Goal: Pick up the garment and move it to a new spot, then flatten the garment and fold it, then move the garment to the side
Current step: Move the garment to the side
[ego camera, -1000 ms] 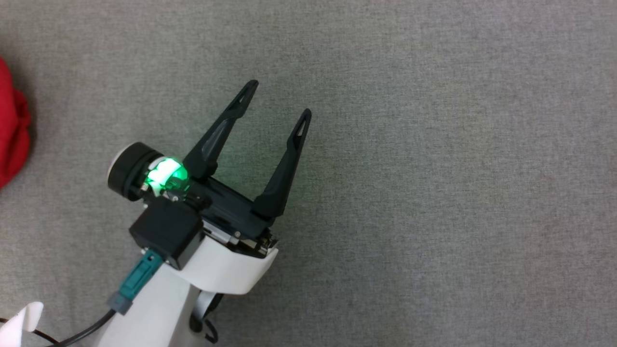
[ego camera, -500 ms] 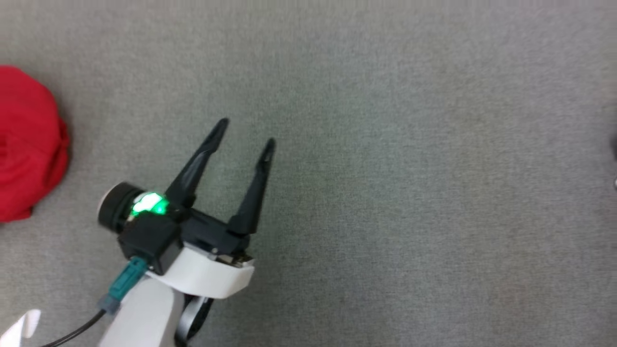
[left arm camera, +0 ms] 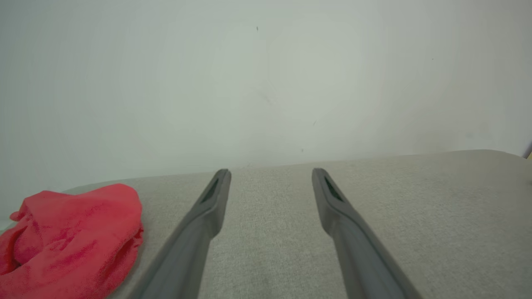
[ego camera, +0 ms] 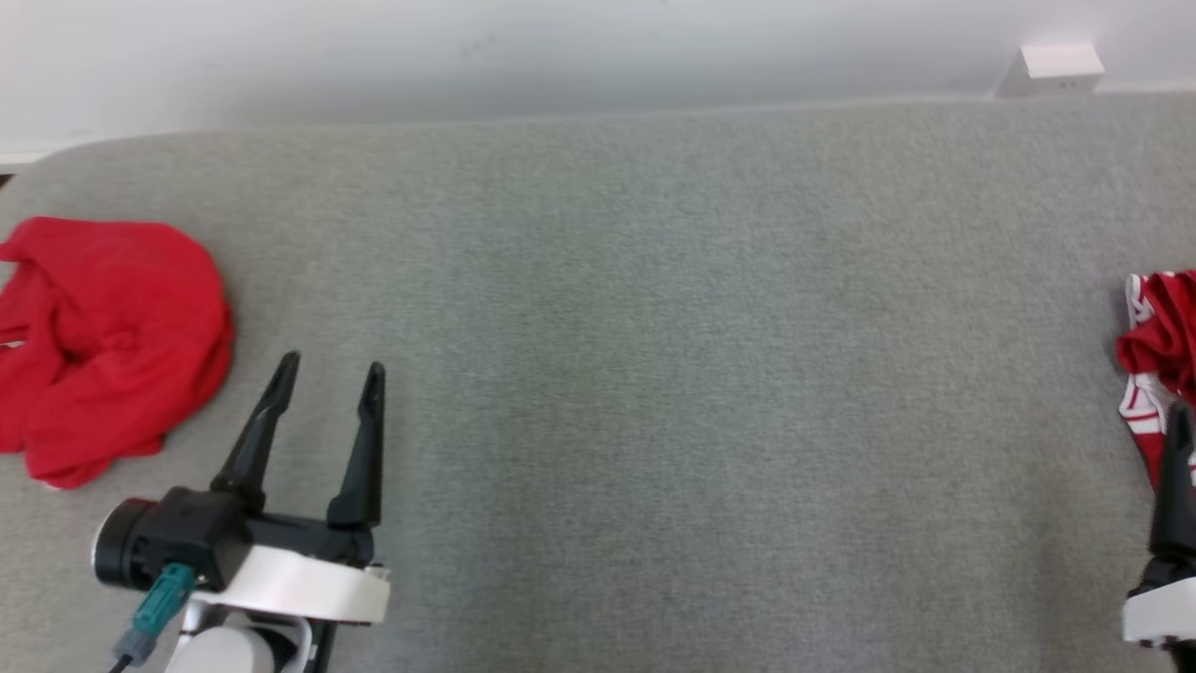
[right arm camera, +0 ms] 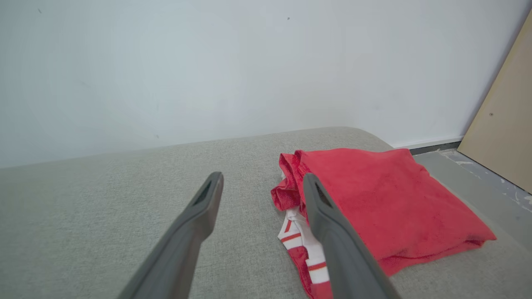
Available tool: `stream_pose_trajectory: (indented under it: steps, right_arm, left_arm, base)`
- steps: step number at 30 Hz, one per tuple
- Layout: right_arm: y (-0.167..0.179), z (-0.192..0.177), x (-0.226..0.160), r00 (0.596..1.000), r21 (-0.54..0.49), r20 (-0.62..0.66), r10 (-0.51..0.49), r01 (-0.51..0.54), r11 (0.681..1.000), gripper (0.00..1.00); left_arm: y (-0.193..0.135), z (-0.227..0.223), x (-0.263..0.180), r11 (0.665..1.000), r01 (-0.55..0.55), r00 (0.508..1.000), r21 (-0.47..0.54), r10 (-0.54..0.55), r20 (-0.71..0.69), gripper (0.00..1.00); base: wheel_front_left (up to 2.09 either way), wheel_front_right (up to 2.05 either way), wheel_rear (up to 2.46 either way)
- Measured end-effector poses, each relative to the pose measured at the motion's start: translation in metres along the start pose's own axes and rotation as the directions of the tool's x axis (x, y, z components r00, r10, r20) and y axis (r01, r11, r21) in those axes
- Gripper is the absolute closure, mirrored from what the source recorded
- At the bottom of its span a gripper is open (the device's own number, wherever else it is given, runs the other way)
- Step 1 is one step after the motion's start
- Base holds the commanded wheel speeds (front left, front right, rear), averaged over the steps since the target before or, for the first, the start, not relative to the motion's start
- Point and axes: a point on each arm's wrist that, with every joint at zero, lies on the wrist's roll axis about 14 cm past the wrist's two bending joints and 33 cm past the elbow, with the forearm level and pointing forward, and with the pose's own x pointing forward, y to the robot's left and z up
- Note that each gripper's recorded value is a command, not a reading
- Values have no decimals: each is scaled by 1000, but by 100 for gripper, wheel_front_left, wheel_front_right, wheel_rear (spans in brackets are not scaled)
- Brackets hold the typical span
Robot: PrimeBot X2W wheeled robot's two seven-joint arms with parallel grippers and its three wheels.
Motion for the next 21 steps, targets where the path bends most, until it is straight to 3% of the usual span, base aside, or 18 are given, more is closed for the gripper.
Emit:
stream_pose_trajectory:
  steps: [10, 21]
  right_arm:
    - [78, -2, -13, 973, 56, -11, 231, -230, 971, 0]
    - [96, 7, -52, 951, 58, -12, 310, -309, 949, 0]
  left_arm:
    - [46, 8, -46, 988, -153, 988, 32, 154, -31, 0]
    - [41, 15, -88, 985, -171, 984, 36, 172, -46, 0]
  base:
    - [0, 0, 0]
    - [0, 0, 0]
